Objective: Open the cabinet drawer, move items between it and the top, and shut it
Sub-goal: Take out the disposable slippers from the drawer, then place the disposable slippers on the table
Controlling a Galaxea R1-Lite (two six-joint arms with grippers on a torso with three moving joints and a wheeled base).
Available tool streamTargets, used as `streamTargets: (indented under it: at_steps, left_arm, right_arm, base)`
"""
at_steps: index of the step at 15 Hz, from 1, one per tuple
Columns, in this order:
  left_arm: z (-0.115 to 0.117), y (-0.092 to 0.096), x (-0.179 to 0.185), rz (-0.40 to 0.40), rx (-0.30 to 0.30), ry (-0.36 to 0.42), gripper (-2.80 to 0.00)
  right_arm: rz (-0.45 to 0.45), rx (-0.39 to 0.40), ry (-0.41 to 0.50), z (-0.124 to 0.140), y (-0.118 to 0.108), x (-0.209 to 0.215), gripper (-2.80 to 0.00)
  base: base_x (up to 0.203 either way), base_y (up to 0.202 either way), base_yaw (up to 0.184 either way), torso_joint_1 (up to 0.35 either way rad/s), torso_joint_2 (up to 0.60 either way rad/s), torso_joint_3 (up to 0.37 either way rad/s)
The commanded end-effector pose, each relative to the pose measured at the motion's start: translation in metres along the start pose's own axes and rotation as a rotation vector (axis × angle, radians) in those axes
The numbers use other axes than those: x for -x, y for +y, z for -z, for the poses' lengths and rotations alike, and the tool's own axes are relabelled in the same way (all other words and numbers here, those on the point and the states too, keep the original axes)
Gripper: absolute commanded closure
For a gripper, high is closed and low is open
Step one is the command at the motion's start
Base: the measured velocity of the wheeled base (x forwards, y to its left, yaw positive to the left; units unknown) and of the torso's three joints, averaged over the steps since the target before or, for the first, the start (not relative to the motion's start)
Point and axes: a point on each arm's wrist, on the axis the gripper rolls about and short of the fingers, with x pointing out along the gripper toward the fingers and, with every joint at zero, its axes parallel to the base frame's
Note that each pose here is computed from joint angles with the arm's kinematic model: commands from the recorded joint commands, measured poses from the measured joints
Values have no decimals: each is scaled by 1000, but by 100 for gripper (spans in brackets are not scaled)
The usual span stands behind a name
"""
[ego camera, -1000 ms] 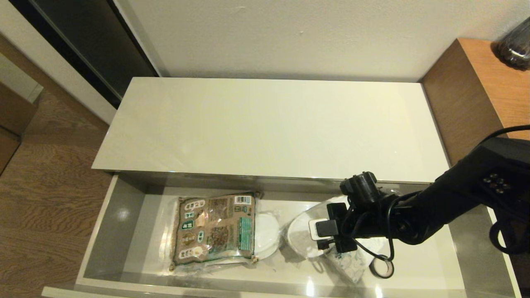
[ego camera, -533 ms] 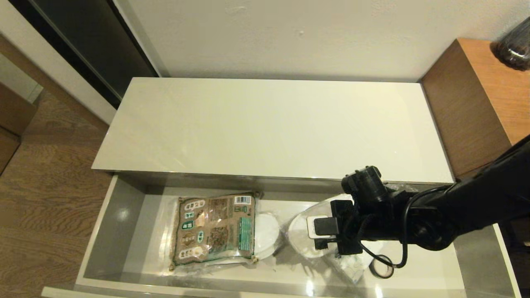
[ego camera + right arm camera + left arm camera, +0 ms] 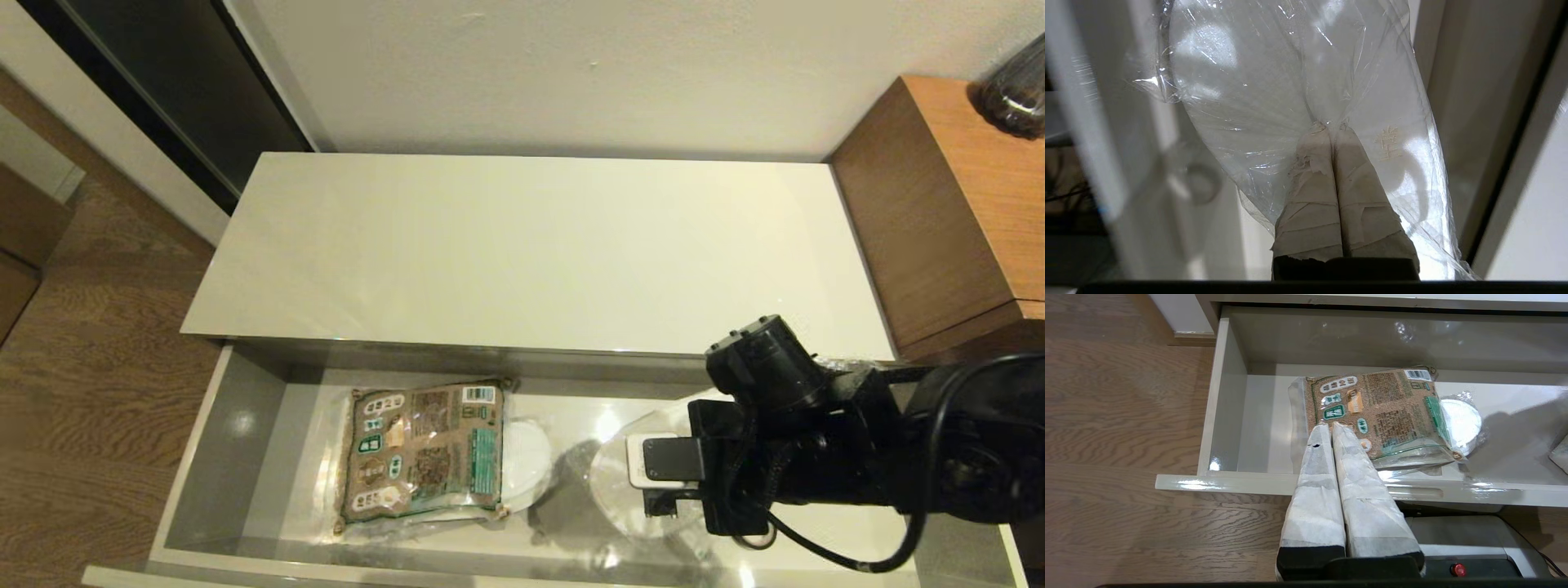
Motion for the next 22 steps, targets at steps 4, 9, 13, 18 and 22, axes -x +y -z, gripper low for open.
streamTargets:
  at_steps: [4,9,13,18,22]
  left_arm:
    - [0,0,0,0,0,1,0]
    - [0,0,0,0,0,1,0]
    - [0,0,0,0,-1,1,0]
    - [0,0,0,0,0,1,0]
    - [0,0,0,0,0,1,0]
  right_arm:
    - [102,-30,-24,-5,-3,69,0]
    - [154,-152,9,-14,-44,111,0]
    - [325,-387,5,-42,-115,134,0]
    - [527,-689,205,-37,-171,45,0]
    - [670,-838,308,-24,-181,1,0]
  base:
    - [0,0,0,0,0,0]
    - [0,0,0,0,0,0]
    - [0,0,0,0,0,0]
    - [0,0,0,0,0,0]
    - [0,0,0,0,0,0]
